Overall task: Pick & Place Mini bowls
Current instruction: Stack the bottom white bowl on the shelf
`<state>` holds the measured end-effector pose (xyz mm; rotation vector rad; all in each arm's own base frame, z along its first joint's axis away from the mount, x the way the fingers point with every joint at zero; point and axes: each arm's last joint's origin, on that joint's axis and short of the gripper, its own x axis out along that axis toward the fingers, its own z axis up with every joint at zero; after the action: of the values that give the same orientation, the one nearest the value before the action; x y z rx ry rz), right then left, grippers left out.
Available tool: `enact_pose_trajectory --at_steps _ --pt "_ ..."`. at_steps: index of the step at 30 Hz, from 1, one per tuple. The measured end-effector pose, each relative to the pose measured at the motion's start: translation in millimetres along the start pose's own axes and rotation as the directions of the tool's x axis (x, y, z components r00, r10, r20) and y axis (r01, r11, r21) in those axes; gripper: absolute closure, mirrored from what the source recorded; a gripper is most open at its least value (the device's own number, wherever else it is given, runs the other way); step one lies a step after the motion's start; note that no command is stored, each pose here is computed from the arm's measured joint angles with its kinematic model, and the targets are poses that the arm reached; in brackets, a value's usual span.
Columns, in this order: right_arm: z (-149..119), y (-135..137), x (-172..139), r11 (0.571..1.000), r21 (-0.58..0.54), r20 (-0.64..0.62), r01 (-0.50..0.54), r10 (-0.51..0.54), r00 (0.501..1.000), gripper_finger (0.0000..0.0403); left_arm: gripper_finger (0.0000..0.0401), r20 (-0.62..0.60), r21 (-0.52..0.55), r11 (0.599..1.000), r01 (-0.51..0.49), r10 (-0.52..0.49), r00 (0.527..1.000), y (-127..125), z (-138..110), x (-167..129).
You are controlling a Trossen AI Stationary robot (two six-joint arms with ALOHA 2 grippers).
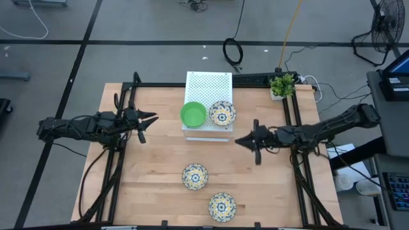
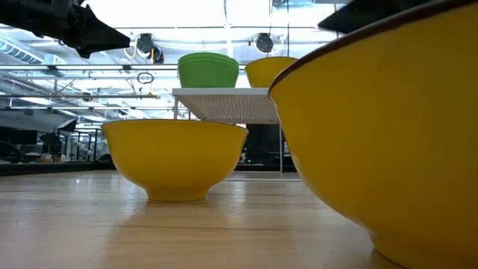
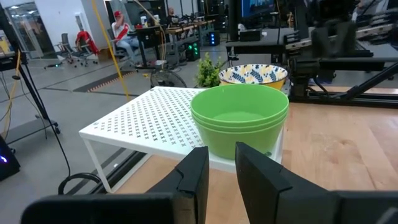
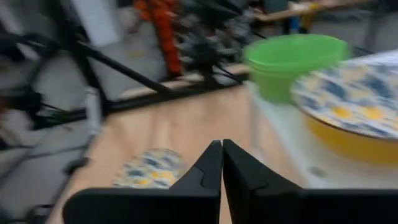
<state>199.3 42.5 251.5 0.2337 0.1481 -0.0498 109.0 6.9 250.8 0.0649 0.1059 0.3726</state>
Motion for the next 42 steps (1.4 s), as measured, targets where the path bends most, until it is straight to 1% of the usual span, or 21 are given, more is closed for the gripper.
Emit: enact_pose_trajectory --at_steps 2,5,8,10,13,16,18,20,22,24,26,29,31,33,36,39,42 --pt "2.5 11.8 1.3 0.995 0.002 0.049 -0.097 0.097 0.994 0.0403 0.0316 0.0 0.001 1.0 0.0 0.0 1.0 0.0 0.0 0.0" --pt "3.9 32.5 3.3 0.967 -0.031 0.118 -0.251 0.253 0.96 0.0403 0.0316 0.0 0.0 1.0 0.0 0.0 1.0 0.0 0.0 0.0" --pt "4.6 57.1 7.9 0.944 -0.111 0.103 -0.312 0.323 0.941 0.0403 0.0316 0.0 -0.001 1.0 0.0 0.0 1.0 0.0 0.0 0.0" --pt "9.9 75.8 13.4 0.934 -0.158 0.066 -0.321 0.334 0.94 0.0403 0.0316 0.0 -0.001 1.0 0.0 0.0 1.0 0.0 0.0 0.0" --pt "25.5 107.4 24.5 0.926 -0.237 -0.034 -0.293 0.294 0.955 0.0403 0.0316 0.0 -0.001 1.0 0.0 0.0 1.0 0.0 0.0 0.0" --pt "40.4 136.1 38.0 0.93 -0.31 -0.177 -0.197 0.148 0.973 0.0403 0.0316 -0.001 -0.002 1.0 0.0 0.0 1.0 0.0 -0.1 0.0" --pt "46.4 150.5 49.0 0.934 -0.329 -0.276 -0.136 0.043 0.96 0.0403 0.0316 -0.001 -0.004 1.0 0.0 0.0 1.0 0.0 -0.1 0.0" --pt "48.3 161.7 61.6 0.945 -0.308 -0.39 -0.111 -0.019 0.921 0.0402 0.0316 -0.001 -0.011 1.0 0.001 -0.001 1.0 -0.1 -0.1 0.0" --pt "46.3 169.7 74.8 0.959 -0.263 -0.503 -0.106 -0.043 0.863 0.0396 0.0316 -0.001 -0.019 1.0 0.001 -0.001 1.0 -0.1 -0.1 0.0" --pt "39.0 175.9 88.3 0.969 -0.204 -0.611 -0.136 -0.018 0.791 0.0378 0.0316 -0.002 -0.019 1.0 0.001 -0.001 1.0 0.0 -0.2 0.0" --pt "26.1 179.3 99.9 0.978 -0.129 -0.704 -0.166 0.028 0.709 0.0351 0.0316 -0.002 -0.021 1.0 0.001 -0.001 1.0 0.0 -0.2 0.0" --pt "8.8 179.2 114.7 0.983 0.002 -0.782 -0.185 0.117 0.612 0.0301 0.0316 -0.002 -0.02 1.0 0.001 -0.001 1.0 -0.1 -0.2 0.0" --pt "0.3 176.5 121.1 0.983 0.042 -0.815 -0.179 0.137 0.562 0.027 0.0316 -0.002 -0.02 1.0 0.0 0.0 1.0 0.0 -0.2 0.0" --pt "-6.0 173.1 124.8 0.987 0.043 -0.836 -0.157 0.121 0.535 0.0246 0.0316 -0.002 -0.02 1.0 0.001 -0.001 1.0 0.0 -0.2 0.0" --pt "-10.9 166.1 130.2 0.992 0.044 -0.846 -0.117 0.1 0.524 0.0226 0.0316 -0.002 -0.019 1.0 0.001 -0.001 1.0 0.0 -0.2 0.0" --pt "-14.2 161.0 131.9 0.994 0.039 -0.851 -0.102 0.087 0.518 0.0218 0.0316 -0.002 -0.014 1.0 0.001 -0.001 1.0 -0.1 -0.2 0.0" --pt "-20.2 157.4 133.1 0.995 0.04 -0.853 -0.091 0.081 0.515 0.022 0.0316 -0.005 -0.012 1.0 0.001 -0.001 1.0 0.0 -0.5 0.0"
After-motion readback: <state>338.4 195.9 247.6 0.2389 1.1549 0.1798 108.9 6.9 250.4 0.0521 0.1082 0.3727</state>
